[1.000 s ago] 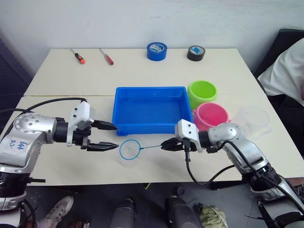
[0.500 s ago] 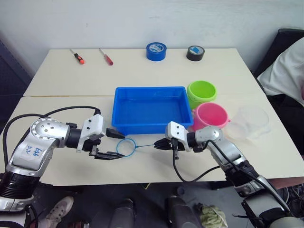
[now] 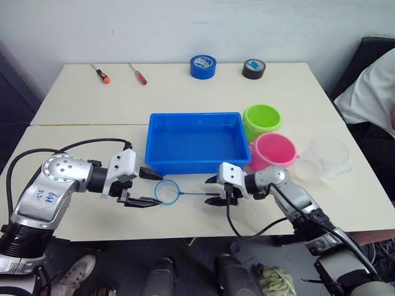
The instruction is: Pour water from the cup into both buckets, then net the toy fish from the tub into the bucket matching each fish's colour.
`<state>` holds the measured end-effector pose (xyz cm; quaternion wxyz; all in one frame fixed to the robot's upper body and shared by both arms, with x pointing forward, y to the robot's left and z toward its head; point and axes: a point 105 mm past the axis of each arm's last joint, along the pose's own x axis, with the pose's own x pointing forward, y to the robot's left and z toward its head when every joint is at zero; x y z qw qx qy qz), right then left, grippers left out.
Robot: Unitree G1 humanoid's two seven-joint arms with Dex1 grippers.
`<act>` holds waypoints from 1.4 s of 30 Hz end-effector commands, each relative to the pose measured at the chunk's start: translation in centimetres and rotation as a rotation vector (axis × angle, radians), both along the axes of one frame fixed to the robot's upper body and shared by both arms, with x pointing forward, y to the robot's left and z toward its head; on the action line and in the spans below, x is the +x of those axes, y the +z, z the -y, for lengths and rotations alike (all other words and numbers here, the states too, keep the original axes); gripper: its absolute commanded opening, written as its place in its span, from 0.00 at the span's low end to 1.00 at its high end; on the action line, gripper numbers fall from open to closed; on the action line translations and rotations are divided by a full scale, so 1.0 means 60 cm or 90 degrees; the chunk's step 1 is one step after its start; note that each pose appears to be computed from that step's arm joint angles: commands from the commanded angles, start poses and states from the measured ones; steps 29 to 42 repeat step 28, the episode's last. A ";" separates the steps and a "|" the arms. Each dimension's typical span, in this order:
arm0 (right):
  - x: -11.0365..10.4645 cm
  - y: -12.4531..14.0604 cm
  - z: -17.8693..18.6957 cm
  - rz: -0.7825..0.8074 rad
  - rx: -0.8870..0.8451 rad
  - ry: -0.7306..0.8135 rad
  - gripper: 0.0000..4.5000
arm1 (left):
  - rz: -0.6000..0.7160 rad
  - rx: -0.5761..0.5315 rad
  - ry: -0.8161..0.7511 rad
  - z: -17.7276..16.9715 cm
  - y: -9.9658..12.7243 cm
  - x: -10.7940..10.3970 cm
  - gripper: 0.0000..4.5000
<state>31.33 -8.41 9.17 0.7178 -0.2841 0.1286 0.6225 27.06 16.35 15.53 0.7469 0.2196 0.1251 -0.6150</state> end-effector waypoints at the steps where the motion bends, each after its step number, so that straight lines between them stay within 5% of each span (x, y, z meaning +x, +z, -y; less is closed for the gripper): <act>1: -0.031 0.071 0.049 0.030 0.011 -0.003 0.99 | 0.012 -0.020 0.049 -0.014 0.009 -0.009 0.80; 6: -0.070 0.092 0.083 0.003 0.065 -0.097 0.99 | 0.000 -0.092 0.246 -0.051 -0.009 -0.008 0.80; 17: -0.170 0.001 0.123 -0.152 0.101 -0.246 0.99 | -0.054 -0.121 0.511 -0.119 -0.096 -0.092 0.80; 42: -0.165 -0.007 0.123 -0.143 0.090 -0.226 0.99 | -0.068 -0.120 0.525 -0.130 -0.109 -0.102 0.80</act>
